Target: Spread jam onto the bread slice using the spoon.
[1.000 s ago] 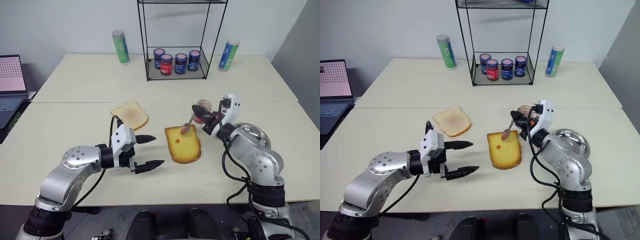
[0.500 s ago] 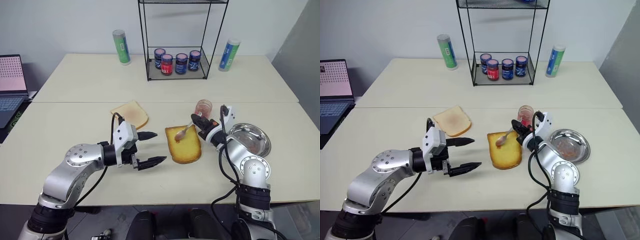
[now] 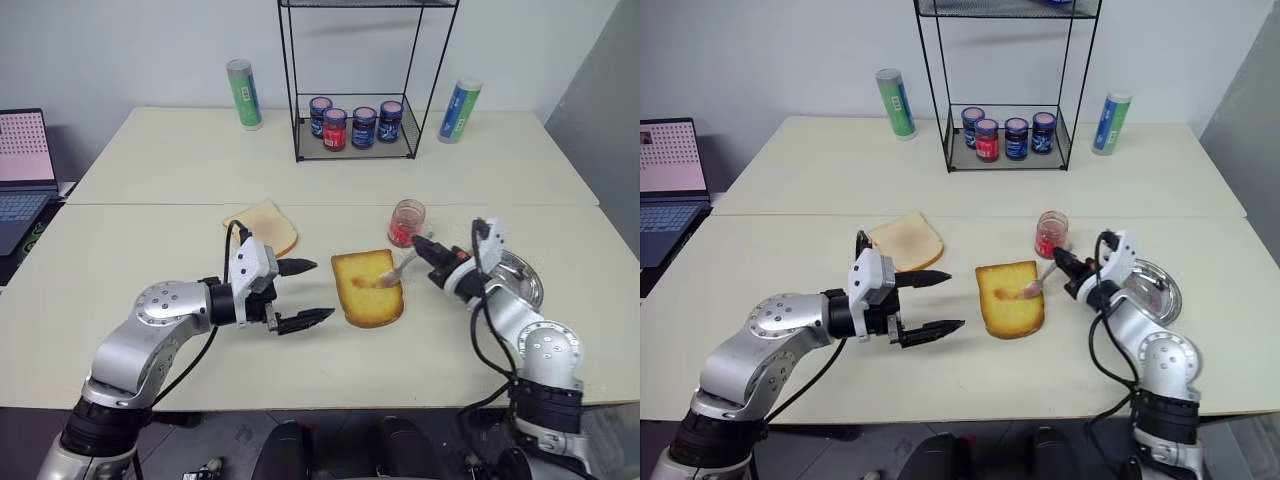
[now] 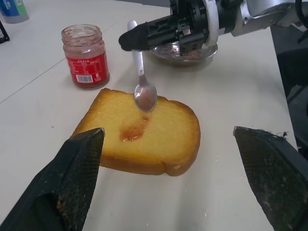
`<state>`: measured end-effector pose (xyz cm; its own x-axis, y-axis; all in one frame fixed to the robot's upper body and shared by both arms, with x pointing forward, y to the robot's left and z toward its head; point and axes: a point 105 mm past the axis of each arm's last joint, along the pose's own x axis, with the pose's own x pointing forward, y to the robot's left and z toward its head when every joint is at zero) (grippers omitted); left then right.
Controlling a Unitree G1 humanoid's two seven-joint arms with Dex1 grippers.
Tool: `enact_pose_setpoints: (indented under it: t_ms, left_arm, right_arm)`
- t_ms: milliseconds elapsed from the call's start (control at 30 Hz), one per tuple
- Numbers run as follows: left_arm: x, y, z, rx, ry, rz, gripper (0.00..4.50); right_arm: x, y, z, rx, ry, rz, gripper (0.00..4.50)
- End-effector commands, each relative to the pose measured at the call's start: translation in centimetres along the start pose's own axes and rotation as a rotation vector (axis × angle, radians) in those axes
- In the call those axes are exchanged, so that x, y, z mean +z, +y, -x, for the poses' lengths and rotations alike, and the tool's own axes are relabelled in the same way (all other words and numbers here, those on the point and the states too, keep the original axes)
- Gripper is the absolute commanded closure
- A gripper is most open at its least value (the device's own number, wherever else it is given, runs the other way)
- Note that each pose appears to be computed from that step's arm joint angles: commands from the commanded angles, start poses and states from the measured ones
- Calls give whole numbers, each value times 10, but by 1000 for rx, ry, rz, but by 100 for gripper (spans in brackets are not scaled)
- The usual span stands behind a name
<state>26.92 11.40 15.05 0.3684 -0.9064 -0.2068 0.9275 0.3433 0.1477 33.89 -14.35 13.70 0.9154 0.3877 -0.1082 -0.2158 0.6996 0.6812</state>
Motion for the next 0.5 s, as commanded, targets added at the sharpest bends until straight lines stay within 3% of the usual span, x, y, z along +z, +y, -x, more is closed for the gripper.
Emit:
enact_pose_setpoints:
  t_ms: [33, 267, 500]
  left_arm:
    - [9, 1, -1, -5, -24, -39, 0]
    - [10, 1, -1, -2, -23, -42, 0]
    - [10, 0, 2, 6, -14, -43, 0]
  right_arm:
    - [12, 31, -3, 102, -47, -43, 448]
    - [-20, 48, -26, 134, 23, -115, 448]
    - [-32, 23, -31, 79, 47, -92, 448]
